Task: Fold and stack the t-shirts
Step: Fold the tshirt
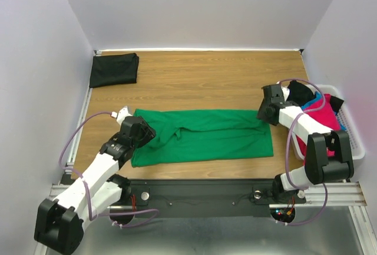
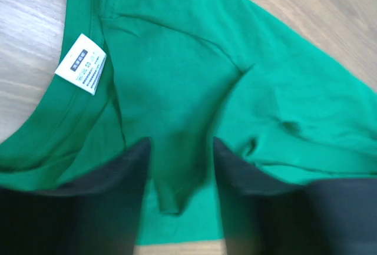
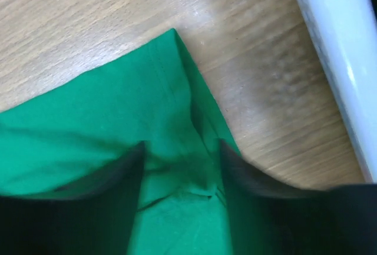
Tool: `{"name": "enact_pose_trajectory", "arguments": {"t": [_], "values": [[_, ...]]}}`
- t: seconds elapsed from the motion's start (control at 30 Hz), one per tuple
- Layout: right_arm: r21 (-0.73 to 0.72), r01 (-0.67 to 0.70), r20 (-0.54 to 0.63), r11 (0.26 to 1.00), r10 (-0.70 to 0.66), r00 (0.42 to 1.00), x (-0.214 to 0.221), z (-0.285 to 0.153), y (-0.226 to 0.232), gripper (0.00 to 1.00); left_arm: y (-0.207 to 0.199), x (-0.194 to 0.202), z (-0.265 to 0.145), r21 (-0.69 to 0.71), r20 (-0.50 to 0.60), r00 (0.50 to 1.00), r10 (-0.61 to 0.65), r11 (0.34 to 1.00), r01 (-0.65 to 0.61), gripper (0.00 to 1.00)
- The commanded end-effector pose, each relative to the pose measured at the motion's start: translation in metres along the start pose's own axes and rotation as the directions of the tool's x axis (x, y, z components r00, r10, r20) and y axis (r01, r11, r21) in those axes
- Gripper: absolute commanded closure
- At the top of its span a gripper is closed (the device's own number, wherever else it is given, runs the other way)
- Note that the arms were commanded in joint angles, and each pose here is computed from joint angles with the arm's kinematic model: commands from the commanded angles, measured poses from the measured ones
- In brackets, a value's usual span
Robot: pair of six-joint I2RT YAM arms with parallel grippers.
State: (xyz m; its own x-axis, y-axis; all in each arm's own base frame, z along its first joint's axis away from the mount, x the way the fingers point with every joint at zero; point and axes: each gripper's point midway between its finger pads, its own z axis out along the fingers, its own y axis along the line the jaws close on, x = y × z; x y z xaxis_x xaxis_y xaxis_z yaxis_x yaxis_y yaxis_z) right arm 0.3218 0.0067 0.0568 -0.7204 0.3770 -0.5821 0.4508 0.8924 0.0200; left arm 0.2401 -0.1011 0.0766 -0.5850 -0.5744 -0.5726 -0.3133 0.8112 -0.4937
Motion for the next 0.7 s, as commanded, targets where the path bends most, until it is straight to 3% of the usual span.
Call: {"name": "enact_pose_trajectory", "arguments": {"t": [0.0, 0.1, 0.2, 0.33, 0.4, 0.47, 0.67], "values": [[0.009, -0.043, 0.096, 0.999, 0.042, 0.995, -0.02, -0.021, -0.006, 0.37, -0.01, -0.009, -0.019, 0.052, 0.031, 0.997, -0.075, 0.996, 0.073, 0.37], [0.026, -0.08, 0.133, 0.996, 0.076, 0.988, -0.029, -0.037, -0.014, 0.17, -0.017, -0.025, -0.042, 0.099, 0.086, 0.989, -0.118, 0.989, 0.109, 0.13], [-0.1, -0.07, 0.111, 0.993, 0.081, 0.991, -0.032, -0.051, 0.006, 0.0, -0.027, -0.038, -0.05, 0.129, 0.117, 0.986, -0.123, 0.986, 0.108, 0.02], [-0.339, -0.03, 0.028, 0.94, 0.042, 0.999, -0.027, -0.067, 0.056, 0.0, -0.058, -0.042, -0.034, 0.191, 0.079, 0.994, -0.075, 0.98, 0.059, 0.02], [-0.42, 0.034, 0.047, 0.907, -0.015, 0.999, -0.024, -0.074, 0.084, 0.0, -0.076, -0.034, -0.016, 0.211, 0.021, 1.0, -0.007, 0.978, 0.002, 0.02], [-0.44, 0.085, 0.041, 0.894, -0.074, 0.996, -0.019, -0.07, 0.103, 0.0, -0.1, -0.045, -0.009, 0.238, 0.046, 0.998, 0.031, 0.97, -0.041, 0.02], [-0.343, 0.105, -0.042, 0.933, -0.127, 0.991, 0.005, -0.029, 0.104, 0.0, -0.134, -0.012, 0.038, 0.219, -0.065, 0.981, 0.183, 0.962, -0.165, 0.02]]}}
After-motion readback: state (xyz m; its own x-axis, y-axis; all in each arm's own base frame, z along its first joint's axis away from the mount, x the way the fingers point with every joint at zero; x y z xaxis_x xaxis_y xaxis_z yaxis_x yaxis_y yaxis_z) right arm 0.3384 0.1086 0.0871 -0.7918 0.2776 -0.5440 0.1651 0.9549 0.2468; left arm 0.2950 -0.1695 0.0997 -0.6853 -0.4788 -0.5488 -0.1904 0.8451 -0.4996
